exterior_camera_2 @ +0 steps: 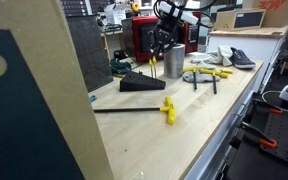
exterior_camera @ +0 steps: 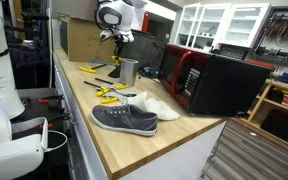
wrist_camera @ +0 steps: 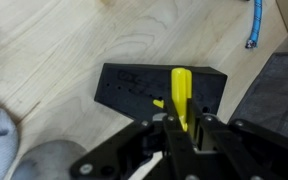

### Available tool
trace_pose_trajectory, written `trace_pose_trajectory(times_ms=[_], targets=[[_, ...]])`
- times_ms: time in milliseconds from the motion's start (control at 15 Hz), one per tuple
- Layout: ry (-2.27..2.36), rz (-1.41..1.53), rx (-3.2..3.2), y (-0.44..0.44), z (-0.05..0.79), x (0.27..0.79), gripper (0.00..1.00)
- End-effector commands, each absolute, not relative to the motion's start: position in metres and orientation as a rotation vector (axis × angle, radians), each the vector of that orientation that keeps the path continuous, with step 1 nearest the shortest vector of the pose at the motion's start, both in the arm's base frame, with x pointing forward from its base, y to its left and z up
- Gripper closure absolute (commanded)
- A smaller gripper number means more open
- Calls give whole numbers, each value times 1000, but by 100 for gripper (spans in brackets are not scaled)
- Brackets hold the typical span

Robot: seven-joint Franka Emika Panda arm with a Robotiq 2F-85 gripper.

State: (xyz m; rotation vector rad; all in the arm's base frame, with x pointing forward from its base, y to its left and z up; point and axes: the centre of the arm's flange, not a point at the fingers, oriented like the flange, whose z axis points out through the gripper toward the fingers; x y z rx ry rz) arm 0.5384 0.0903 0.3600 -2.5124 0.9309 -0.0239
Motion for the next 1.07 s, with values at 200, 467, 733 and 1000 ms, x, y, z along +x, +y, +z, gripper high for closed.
trace_pose_trajectory(times_ms=[200,467,733,1000], targets=[[949,7,-2509,87,360,530,96],[951,32,-2498,87,358,530,96],[958,34,-2496,86,354,532,96],[972,8,-2509,82,354,531,96]])
